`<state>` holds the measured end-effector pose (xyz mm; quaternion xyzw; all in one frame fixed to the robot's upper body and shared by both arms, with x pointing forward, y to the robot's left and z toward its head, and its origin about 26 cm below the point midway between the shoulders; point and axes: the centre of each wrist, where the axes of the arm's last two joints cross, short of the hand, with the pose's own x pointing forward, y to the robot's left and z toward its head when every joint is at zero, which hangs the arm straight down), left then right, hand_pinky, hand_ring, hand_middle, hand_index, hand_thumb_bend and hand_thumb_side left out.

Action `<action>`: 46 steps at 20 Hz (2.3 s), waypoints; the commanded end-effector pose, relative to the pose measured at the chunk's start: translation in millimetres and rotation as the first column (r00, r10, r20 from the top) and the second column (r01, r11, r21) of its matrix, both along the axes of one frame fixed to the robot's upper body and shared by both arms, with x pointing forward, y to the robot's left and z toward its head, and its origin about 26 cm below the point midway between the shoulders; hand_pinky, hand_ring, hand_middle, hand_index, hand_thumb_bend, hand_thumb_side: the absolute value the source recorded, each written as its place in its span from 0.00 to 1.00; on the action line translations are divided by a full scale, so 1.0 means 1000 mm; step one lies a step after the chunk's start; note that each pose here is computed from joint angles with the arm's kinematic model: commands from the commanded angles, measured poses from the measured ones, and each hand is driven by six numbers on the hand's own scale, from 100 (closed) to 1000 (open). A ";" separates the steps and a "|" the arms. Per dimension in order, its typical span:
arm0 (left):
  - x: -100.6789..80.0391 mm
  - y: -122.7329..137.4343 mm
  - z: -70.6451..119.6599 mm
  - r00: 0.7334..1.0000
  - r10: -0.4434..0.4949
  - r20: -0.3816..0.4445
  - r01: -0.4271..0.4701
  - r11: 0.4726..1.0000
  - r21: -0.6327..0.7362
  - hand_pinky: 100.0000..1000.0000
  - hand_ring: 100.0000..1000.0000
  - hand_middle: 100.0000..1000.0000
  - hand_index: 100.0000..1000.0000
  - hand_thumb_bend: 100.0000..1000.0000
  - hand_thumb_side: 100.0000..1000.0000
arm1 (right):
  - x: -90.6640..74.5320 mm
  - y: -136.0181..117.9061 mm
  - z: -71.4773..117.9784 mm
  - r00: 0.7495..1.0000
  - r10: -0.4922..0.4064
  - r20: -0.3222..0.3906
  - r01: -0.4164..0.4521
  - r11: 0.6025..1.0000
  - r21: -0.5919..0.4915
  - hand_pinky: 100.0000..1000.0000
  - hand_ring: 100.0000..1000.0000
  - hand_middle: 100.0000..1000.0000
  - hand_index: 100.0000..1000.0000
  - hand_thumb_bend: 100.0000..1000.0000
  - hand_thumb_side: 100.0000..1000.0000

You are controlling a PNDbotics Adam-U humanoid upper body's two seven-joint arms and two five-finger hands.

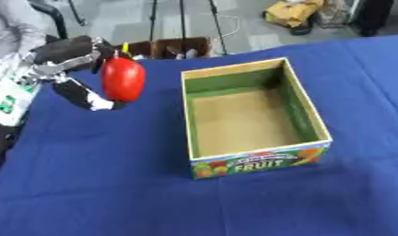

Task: Pick up objects on the table and place them in the box.

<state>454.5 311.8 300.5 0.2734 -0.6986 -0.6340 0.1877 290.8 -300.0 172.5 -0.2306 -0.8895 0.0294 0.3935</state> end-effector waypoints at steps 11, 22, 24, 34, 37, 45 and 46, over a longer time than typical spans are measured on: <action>0.019 -0.069 0.031 0.983 -0.184 0.018 0.184 0.983 0.018 0.20 0.37 0.28 0.39 0.00 0.41 | -0.001 0.003 0.011 0.999 0.029 0.028 -0.029 0.999 -0.028 0.12 0.00 0.13 0.33 0.00 0.71; 0.019 -0.118 0.042 0.992 -0.080 0.093 0.061 0.980 0.190 0.26 0.41 0.31 0.42 0.00 0.35 | 0.004 0.011 0.020 0.995 0.074 0.062 -0.073 0.997 -0.015 0.12 0.00 0.13 0.33 0.00 0.70; 0.017 -0.128 0.043 0.990 -0.070 0.121 0.038 0.968 0.248 0.27 0.42 0.31 0.43 0.00 0.33 | 0.005 0.013 0.022 0.994 0.084 0.071 -0.083 0.996 -0.010 0.12 0.00 0.13 0.33 0.00 0.70; 0.022 -0.157 0.020 0.981 0.088 0.175 -0.160 0.877 0.453 0.33 0.46 0.34 0.46 0.00 0.30 | 0.009 0.022 0.028 0.988 0.127 0.091 -0.128 0.992 0.007 0.12 0.00 0.13 0.33 0.00 0.69; 0.024 -0.161 0.015 0.975 0.116 0.190 -0.197 0.847 0.494 0.34 0.46 0.35 0.47 0.00 0.30 | 0.009 0.022 0.028 0.987 0.130 0.091 -0.131 0.991 0.007 0.12 0.00 0.13 0.33 0.00 0.69; 0.027 -0.166 -0.004 0.970 0.136 0.202 -0.229 0.790 0.569 0.35 0.47 0.36 0.48 0.00 0.30 | 0.008 0.022 0.027 0.988 0.128 0.087 -0.129 0.992 0.009 0.12 0.00 0.13 0.33 0.00 0.69; 0.028 -0.166 -0.007 0.971 0.133 0.197 -0.225 0.788 0.573 0.36 0.48 0.36 0.48 0.00 0.30 | 0.008 0.022 0.027 0.988 0.127 0.087 -0.129 0.992 0.009 0.12 0.00 0.13 0.33 0.00 0.69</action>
